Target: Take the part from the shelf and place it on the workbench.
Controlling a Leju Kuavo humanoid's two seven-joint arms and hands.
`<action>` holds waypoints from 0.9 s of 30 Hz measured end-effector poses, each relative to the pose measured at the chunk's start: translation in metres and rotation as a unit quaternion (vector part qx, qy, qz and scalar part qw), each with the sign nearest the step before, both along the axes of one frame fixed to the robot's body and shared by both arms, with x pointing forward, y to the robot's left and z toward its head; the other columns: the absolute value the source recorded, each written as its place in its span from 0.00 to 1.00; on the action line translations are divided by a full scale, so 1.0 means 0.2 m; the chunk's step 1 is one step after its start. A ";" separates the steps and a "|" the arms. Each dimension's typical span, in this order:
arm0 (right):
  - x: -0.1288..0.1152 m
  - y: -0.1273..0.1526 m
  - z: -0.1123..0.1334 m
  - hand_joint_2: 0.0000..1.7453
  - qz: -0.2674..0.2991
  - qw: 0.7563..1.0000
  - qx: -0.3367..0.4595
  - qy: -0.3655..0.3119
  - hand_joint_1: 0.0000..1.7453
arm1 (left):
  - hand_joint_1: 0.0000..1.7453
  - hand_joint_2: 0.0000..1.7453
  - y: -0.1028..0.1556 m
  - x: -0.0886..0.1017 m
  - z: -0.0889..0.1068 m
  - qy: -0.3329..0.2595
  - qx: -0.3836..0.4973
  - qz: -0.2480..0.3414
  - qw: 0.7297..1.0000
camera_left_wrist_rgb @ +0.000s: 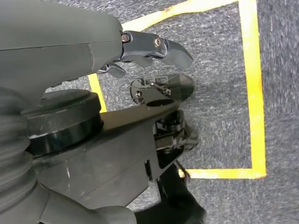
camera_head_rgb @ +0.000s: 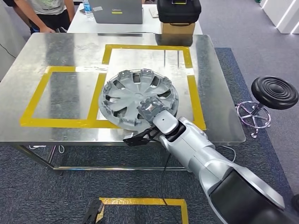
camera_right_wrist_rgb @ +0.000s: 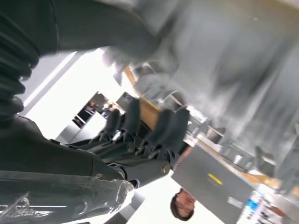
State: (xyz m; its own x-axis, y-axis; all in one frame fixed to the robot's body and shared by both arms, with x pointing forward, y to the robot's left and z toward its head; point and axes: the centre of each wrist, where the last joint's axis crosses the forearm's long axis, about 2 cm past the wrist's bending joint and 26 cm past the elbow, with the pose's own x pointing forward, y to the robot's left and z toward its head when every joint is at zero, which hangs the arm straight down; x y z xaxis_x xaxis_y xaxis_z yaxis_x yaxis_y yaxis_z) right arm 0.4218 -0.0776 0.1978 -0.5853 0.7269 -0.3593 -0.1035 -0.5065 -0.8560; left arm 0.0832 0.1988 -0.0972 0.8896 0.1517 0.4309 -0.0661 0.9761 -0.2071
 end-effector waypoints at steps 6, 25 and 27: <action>0.02 -0.01 0.03 0.00 -0.013 1.000 -0.007 -0.007 0.00 | 0.00 1.00 -0.01 0.01 0.00 0.002 -0.003 -0.015 1.000; 0.05 -0.06 0.04 0.00 -0.137 0.987 -0.061 -0.050 0.00 | 0.00 1.00 -0.01 0.01 0.00 -0.016 -0.030 -0.003 0.999; 0.06 -0.09 0.04 0.00 -0.164 0.982 -0.060 -0.078 0.00 | 0.00 1.00 -0.01 0.00 0.00 -0.014 -0.027 -0.001 1.000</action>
